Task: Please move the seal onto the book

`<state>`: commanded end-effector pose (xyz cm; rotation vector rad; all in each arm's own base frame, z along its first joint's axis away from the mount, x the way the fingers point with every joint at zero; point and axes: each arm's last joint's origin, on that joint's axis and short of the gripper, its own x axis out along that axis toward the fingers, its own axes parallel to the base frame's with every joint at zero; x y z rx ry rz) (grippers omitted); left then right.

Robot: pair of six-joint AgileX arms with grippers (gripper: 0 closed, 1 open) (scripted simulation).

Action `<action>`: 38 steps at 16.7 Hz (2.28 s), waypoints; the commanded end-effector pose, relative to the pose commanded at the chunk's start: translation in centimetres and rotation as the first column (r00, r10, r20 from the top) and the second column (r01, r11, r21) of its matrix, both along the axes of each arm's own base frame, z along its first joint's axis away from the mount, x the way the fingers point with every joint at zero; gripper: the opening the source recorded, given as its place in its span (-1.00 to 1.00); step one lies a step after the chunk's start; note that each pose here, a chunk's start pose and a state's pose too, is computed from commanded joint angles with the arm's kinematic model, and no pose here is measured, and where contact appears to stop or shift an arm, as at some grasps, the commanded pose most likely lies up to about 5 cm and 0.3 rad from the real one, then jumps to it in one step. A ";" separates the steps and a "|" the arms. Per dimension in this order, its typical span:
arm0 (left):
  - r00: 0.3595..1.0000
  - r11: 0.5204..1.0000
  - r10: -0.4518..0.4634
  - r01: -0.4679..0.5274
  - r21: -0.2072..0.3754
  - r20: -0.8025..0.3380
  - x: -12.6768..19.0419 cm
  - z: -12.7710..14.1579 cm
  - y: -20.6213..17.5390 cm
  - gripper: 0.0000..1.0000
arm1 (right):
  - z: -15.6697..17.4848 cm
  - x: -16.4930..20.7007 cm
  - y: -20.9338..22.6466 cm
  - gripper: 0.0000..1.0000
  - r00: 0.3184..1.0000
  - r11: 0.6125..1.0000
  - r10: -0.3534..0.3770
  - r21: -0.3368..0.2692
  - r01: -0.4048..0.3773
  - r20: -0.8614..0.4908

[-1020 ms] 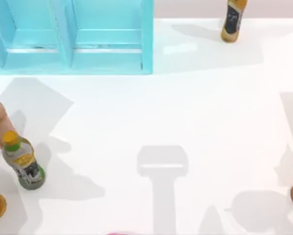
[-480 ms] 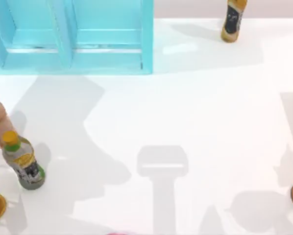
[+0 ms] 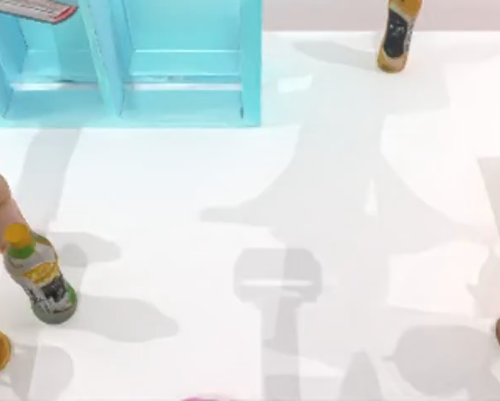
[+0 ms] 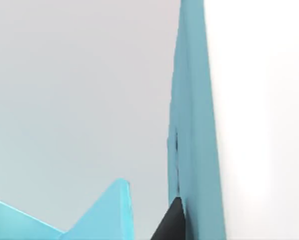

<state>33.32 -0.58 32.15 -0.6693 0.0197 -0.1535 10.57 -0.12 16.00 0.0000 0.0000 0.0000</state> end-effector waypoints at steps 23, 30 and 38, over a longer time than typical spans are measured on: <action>0.905 0.600 0.174 -0.410 -0.687 -0.388 -13.4 -18.9 -31.5 -1.00 | 0.0 0.0 0.0 1.00 1.000 1.000 0.000 0.000 0.000 0.000; 0.905 0.600 0.174 -0.410 -0.687 -0.389 -13.8 -18.8 -31.4 -1.00 | 0.0 0.0 0.0 1.00 1.000 1.000 0.000 0.000 0.000 0.000; 0.903 0.603 0.178 -0.414 -0.682 -0.392 -13.7 -20.5 -31.4 -1.00 | 0.0 0.0 0.0 1.00 1.000 1.000 0.000 0.000 0.000 0.000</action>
